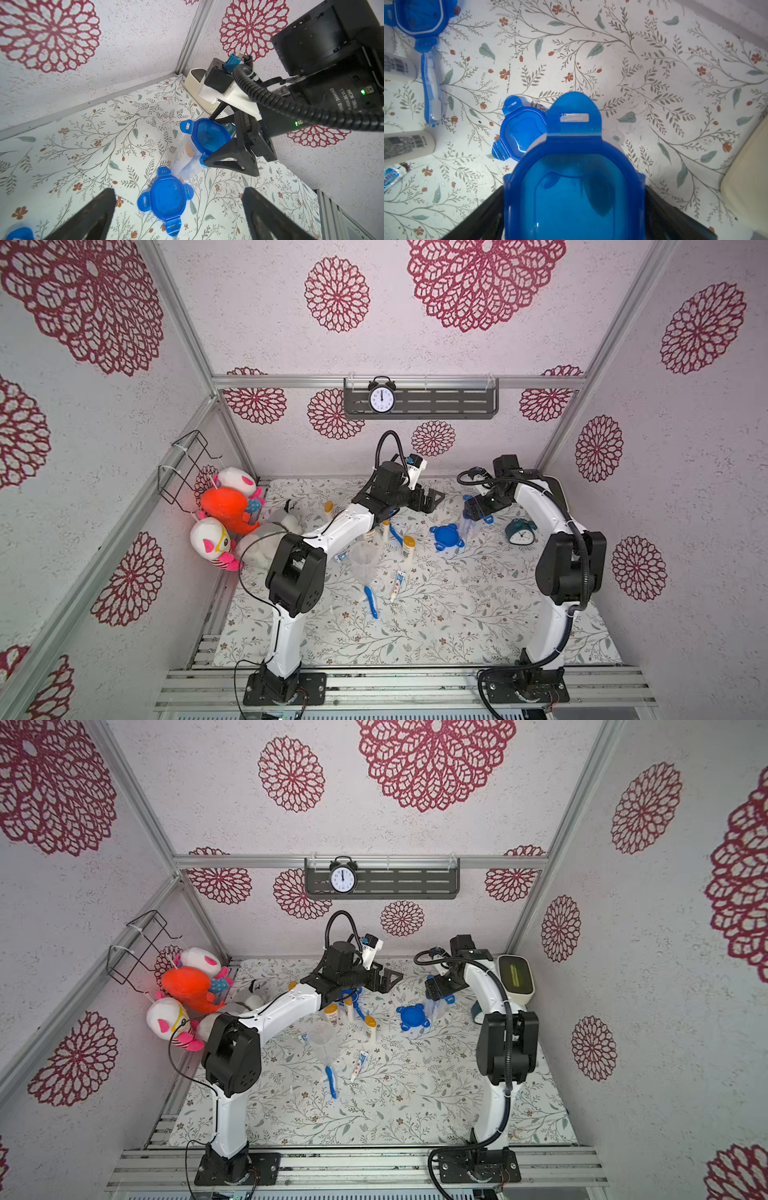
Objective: Pack away toiletry kits
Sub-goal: Adjust the lid on the container.
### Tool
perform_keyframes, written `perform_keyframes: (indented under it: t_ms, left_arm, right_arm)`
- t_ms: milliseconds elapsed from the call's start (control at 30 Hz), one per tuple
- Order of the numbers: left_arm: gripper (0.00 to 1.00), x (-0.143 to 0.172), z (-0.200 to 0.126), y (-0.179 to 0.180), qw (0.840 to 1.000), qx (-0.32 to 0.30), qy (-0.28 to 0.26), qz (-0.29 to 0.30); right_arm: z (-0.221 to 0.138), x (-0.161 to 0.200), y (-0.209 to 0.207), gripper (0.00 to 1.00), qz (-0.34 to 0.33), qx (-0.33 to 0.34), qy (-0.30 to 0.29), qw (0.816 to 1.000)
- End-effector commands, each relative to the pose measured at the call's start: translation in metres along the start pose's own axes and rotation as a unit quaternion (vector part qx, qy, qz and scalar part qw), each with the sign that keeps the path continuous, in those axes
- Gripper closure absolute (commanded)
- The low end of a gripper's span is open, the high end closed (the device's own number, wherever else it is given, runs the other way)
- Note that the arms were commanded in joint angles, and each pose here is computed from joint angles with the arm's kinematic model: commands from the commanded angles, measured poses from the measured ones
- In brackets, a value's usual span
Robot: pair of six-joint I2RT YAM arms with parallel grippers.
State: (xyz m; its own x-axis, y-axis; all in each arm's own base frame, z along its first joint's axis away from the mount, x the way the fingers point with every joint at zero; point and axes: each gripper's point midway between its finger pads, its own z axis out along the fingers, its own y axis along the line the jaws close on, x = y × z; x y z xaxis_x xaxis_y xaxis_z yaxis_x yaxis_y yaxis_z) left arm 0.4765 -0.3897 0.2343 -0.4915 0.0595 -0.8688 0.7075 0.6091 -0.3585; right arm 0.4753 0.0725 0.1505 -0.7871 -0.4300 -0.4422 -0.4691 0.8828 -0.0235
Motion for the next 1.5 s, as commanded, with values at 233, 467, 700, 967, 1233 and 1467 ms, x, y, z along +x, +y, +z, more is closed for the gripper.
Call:
perform_keyframes:
  t_ms: [233,467,700,967,1233,1467]
  left_arm:
    - [0.01,-0.002,0.002,0.002,1.000,0.001,0.001,0.003]
    - [0.01,-0.003,0.002,0.000,1.000,0.003,-0.001,0.002]
    - [0.01,-0.002,0.002,-0.001,1.000,0.004,-0.001,0.001]
    - [0.01,-0.002,0.003,-0.001,1.000,0.004,-0.001,0.000]
    - [0.01,-0.002,0.003,-0.001,1.000,0.005,-0.001,0.001]
    - [0.01,-0.001,0.004,0.000,1.000,0.005,0.000,0.001]
  right_arm:
    - [0.011,0.017,0.012,0.35,0.026,-0.034,0.022,0.999]
    - [-0.001,0.008,0.009,0.03,0.023,-0.009,0.004,1.000]
    - [-0.035,-0.024,0.012,0.01,0.025,-0.012,-0.069,0.997]
    - [-0.061,-0.042,0.013,0.01,0.029,-0.006,-0.112,0.993]
    - [-0.051,-0.030,0.002,0.01,0.026,0.024,-0.081,0.996]
    - [-0.036,-0.024,0.000,0.01,0.018,0.021,-0.049,0.998]
